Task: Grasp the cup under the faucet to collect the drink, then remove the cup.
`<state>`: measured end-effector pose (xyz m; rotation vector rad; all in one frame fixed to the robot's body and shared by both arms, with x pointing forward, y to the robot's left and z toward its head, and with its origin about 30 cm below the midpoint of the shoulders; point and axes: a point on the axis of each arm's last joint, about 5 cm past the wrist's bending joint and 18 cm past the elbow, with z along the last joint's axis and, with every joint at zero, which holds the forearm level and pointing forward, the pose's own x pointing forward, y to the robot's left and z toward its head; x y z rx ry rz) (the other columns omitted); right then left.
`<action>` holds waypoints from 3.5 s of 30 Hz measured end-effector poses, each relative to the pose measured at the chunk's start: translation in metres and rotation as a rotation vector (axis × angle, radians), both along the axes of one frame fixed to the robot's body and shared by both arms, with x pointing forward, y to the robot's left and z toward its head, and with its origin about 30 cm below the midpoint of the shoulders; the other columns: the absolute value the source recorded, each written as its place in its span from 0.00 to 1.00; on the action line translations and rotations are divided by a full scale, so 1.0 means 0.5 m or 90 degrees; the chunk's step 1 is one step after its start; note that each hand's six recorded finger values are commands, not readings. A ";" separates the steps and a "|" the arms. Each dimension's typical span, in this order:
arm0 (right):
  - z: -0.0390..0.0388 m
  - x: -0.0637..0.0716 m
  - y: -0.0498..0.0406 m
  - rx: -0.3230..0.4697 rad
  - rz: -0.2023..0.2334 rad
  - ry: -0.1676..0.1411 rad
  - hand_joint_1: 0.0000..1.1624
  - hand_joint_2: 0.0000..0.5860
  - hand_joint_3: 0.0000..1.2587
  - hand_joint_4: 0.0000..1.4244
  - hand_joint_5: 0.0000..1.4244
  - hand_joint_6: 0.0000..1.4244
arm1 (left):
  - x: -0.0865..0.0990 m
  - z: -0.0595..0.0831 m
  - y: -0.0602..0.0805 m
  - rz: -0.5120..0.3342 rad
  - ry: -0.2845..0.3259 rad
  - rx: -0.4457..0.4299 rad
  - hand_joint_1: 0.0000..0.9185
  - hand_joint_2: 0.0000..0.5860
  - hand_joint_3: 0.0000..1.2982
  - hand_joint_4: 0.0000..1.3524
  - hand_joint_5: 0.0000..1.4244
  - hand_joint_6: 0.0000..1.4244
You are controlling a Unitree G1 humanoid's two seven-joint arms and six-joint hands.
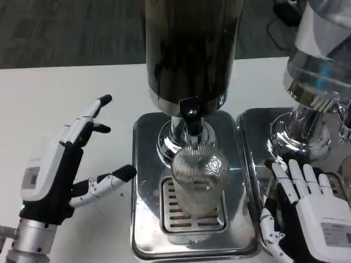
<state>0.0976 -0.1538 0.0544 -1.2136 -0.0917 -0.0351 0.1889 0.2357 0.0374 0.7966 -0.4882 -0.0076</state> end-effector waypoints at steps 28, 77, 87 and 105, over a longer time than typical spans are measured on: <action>0.006 0.014 -0.014 -0.011 0.006 -0.002 0.00 0.97 0.07 0.00 0.00 0.00 | 0.079 0.137 0.000 -0.349 0.039 -0.258 0.00 0.23 0.08 0.00 0.14 0.09; -0.005 0.014 0.004 0.035 -0.004 0.016 0.00 0.97 0.06 0.00 0.00 0.00 | 0.083 0.175 -0.051 -0.583 0.153 -0.231 0.00 0.23 0.14 0.01 0.19 0.10; -0.004 0.020 0.003 0.032 0.000 0.014 0.00 0.97 0.06 0.00 0.00 0.00 | 0.076 0.174 -0.049 -0.579 0.151 -0.231 0.00 0.23 0.14 0.02 0.19 0.10; -0.006 0.023 0.003 0.035 0.000 0.016 0.00 0.97 0.06 0.00 0.00 0.00 | 0.065 0.198 -0.039 -0.567 0.135 -0.159 0.00 0.26 0.19 0.06 0.22 0.13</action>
